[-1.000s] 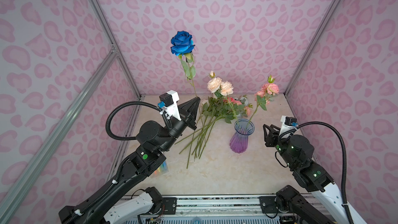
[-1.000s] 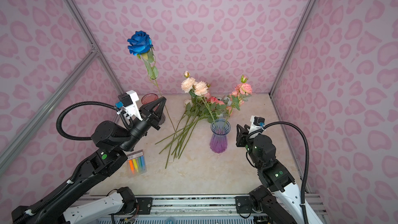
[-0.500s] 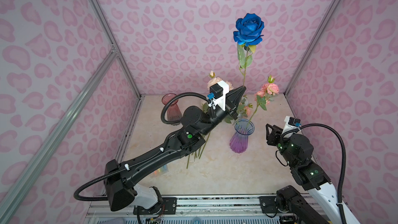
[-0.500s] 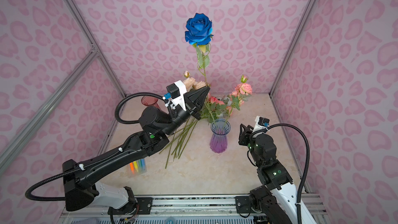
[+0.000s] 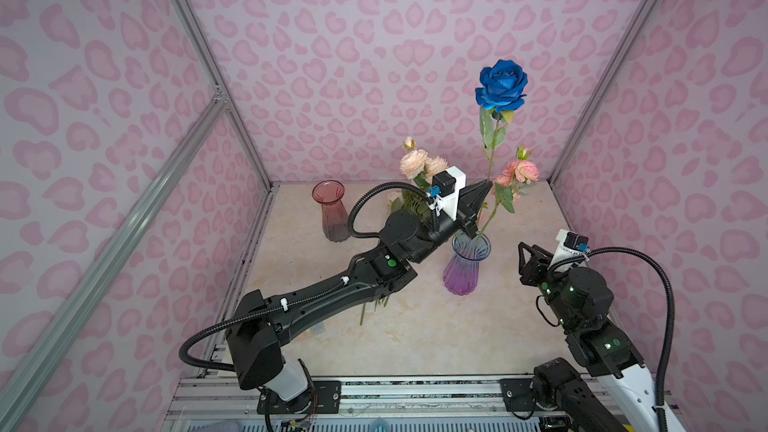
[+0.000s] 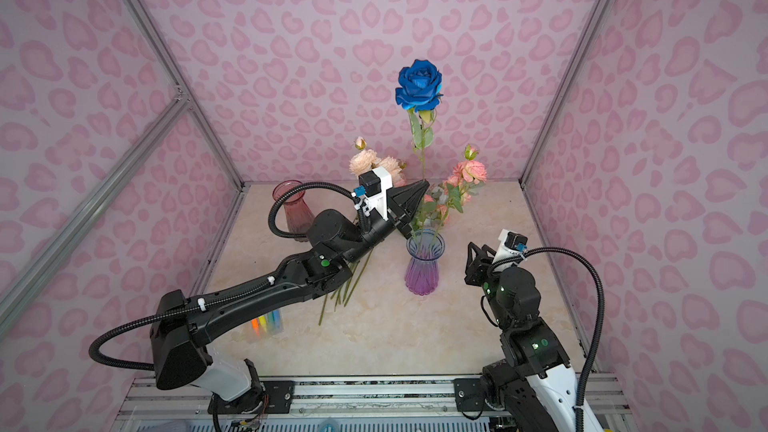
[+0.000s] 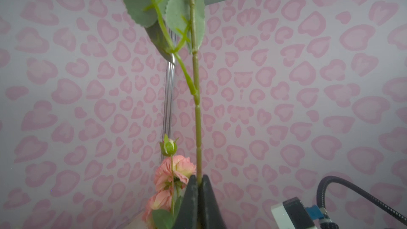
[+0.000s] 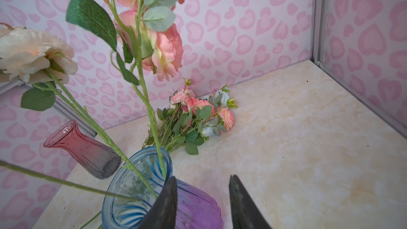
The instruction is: Arrange the flowers into the vase
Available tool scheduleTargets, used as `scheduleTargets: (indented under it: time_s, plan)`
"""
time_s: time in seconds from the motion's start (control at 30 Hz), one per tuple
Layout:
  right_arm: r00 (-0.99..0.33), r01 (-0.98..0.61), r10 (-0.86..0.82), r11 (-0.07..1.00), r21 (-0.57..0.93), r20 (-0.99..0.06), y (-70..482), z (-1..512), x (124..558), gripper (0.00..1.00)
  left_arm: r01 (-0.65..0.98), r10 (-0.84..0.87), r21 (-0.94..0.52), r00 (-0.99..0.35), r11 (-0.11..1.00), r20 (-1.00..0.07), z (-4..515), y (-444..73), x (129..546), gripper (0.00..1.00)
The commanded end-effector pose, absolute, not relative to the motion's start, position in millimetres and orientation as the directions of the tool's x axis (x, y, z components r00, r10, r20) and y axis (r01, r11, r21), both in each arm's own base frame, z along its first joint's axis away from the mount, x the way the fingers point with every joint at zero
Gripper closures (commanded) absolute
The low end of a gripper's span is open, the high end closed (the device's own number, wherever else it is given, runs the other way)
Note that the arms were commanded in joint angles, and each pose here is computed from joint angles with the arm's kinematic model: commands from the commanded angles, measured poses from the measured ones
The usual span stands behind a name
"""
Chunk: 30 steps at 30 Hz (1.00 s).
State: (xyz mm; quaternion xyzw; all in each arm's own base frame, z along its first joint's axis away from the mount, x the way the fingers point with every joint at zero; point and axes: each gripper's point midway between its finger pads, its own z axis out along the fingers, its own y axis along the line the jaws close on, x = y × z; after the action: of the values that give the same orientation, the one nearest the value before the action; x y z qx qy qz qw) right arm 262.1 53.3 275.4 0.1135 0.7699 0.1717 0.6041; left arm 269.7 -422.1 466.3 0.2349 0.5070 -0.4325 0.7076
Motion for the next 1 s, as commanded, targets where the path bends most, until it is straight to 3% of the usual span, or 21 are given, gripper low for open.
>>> scheduleTargets:
  time_s: [0.0, 0.2, 0.47, 0.67, 0.7, 0.73, 0.97]
  plan:
    - [-0.286, -0.044, 0.377, 0.913, 0.405, -0.881, 58.4, 265.5, 262.5, 0.59, 0.828, -0.361, -0.197, 0.008, 0.526, -0.932, 436.4, -422.6, 278.9, 0.93]
    - [-0.295, -0.048, 0.376, 0.912, 0.407, -0.878, 59.3, 263.0, 262.3, 0.58, 0.796, -0.264, -0.232, -0.095, 0.559, -0.960, 385.0, -425.4, 283.6, 0.84]
    - [-0.302, -0.050, 0.382, 0.908, 0.415, -0.873, 60.4, 262.5, 262.6, 0.57, 0.768, -0.156, -0.224, -0.163, 0.600, -0.974, 362.5, -435.3, 293.7, 0.73]
    - [-0.305, -0.047, 0.376, 0.912, 0.408, -0.875, 59.3, 262.6, 261.8, 0.55, 0.732, -0.045, -0.190, -0.213, 0.654, -0.976, 347.0, -423.4, 293.9, 0.44]
    - [-0.305, -0.048, 0.374, 0.913, 0.406, -0.876, 59.5, 263.0, 262.2, 0.55, 0.735, -0.018, -0.176, -0.218, 0.655, -0.976, 343.8, -420.3, 291.5, 0.20]
    - [-0.304, -0.048, 0.371, 0.914, 0.403, -0.877, 59.3, 263.4, 262.2, 0.54, 0.732, 0.024, -0.156, -0.230, 0.663, -0.973, 337.4, -417.1, 289.8, 0.04]
    - [-0.304, -0.053, 0.349, 0.923, 0.382, -0.886, 60.6, 270.7, 268.1, 0.51, 0.701, 0.193, -0.047, -0.259, 0.712, -0.946, 347.5, -382.0, 280.6, 0.02]
